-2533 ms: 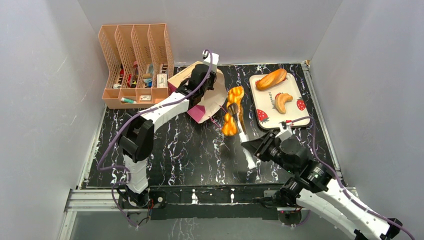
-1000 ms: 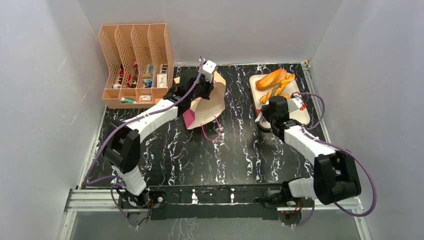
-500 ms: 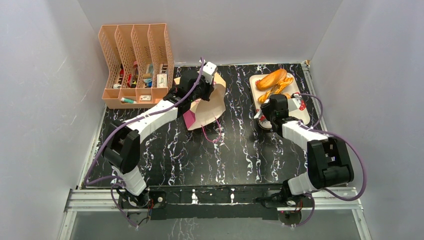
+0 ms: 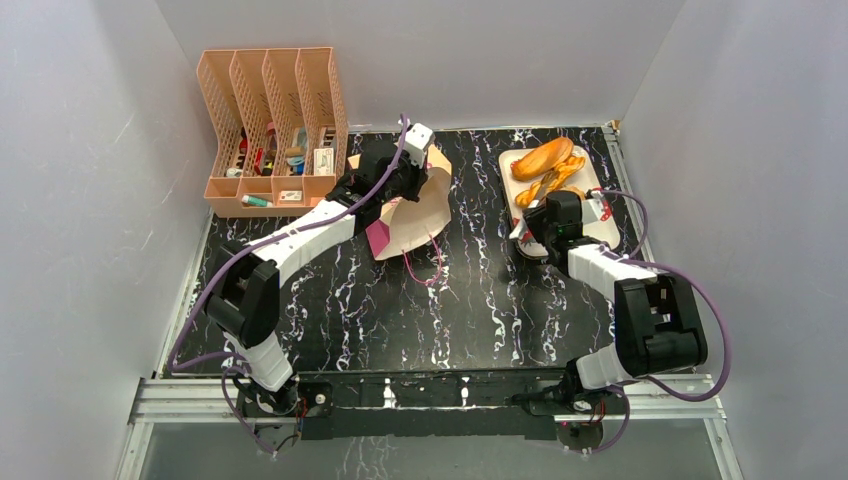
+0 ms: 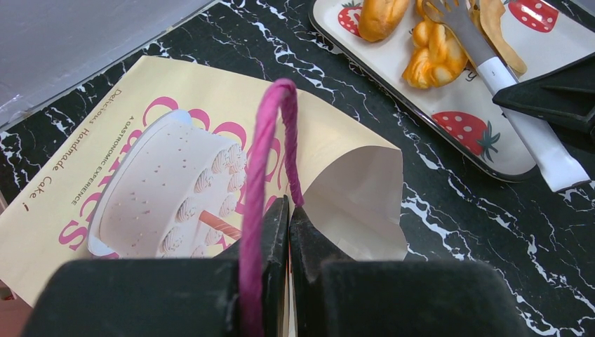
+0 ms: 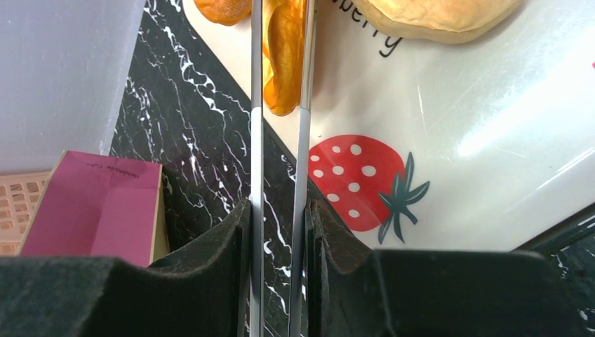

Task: Take the fake bread out of the paper bag
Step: Place the fake bread in the container.

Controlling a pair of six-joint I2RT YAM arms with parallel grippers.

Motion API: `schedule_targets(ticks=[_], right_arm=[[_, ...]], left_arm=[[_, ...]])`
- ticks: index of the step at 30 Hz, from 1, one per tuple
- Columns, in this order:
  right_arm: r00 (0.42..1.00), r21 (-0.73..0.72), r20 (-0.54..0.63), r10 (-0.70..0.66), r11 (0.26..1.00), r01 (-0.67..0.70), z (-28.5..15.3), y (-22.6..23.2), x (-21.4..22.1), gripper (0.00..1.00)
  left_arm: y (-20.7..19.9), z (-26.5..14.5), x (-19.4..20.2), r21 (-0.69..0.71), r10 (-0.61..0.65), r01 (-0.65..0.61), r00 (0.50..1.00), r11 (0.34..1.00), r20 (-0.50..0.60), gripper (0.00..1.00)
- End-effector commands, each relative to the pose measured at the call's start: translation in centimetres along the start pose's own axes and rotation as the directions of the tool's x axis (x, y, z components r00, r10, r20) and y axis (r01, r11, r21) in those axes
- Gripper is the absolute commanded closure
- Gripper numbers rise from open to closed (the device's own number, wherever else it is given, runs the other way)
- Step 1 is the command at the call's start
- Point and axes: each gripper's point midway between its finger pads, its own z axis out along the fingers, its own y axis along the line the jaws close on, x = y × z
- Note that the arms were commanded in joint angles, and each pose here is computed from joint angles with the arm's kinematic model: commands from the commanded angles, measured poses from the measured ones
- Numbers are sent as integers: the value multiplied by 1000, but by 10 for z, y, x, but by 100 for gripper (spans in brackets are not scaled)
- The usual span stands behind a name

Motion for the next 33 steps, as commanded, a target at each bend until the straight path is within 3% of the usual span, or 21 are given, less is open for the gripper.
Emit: schedule_targets(ticks=[1,9,10,25,33], right_arm=[[998,-120,44,33,992,-28,-10,30,-19,100],[999,-126,27,37,991,-33,-14,27,-22,100],[999,-127,24,36,991,-32,-15,27,-22,51],[1000,-120,-5,20,993,-20,-16,20,-20,51],[996,-84,-83,-20,996,13,-2,7,1,50]], left_arm=[[0,-18,-30,2,-9,9,998,1000,69,100],[-1,-20,-32,0,-13,13,997,1000,72,100],[-1,-20,-32,0,-13,13,997,1000,72,100],[0,-19,-31,-4,-13,13,998,1000,67,100],[0,-16,-26,-6,-15,15,998,1000,57,100]])
